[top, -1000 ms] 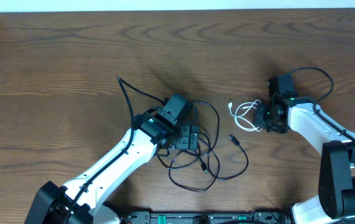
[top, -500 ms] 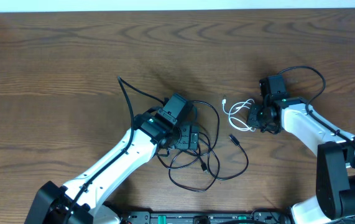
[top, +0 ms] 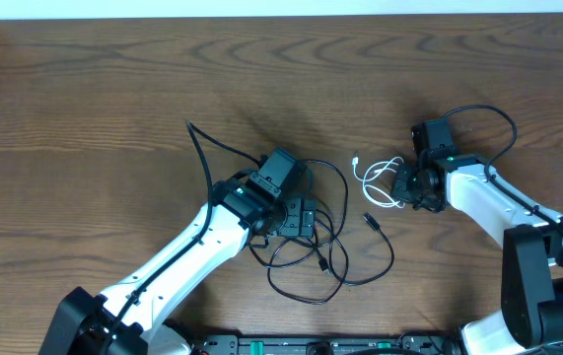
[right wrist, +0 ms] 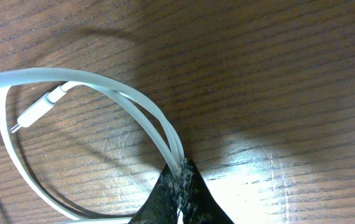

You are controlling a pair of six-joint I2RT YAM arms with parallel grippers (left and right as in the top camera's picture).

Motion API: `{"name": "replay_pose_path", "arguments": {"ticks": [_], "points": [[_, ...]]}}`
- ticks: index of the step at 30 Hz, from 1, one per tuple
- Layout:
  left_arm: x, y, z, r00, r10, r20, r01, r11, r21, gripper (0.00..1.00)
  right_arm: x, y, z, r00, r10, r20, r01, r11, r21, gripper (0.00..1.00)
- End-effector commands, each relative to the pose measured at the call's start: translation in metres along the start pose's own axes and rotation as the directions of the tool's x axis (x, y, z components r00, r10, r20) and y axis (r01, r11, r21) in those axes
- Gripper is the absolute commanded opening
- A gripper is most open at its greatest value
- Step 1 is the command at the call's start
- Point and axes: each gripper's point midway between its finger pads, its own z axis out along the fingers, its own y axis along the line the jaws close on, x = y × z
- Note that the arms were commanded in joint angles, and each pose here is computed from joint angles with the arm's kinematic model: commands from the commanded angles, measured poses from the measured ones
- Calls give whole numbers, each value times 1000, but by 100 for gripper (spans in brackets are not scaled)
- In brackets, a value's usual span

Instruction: Untangle cables

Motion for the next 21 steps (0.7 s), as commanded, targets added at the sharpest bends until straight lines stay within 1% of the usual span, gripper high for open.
{"name": "replay_pose_path", "arguments": {"ticks": [1,21], "points": [[-6,-1,-4,1000,9,19,-9,1000,-5,98,9,-5,6,1000,6,-21,-6,1000,29,1],[-6,-1,-4,1000,9,19,-9,1000,-5,98,9,-6,6,1000,-6,-25,7,999,31,1]]}}
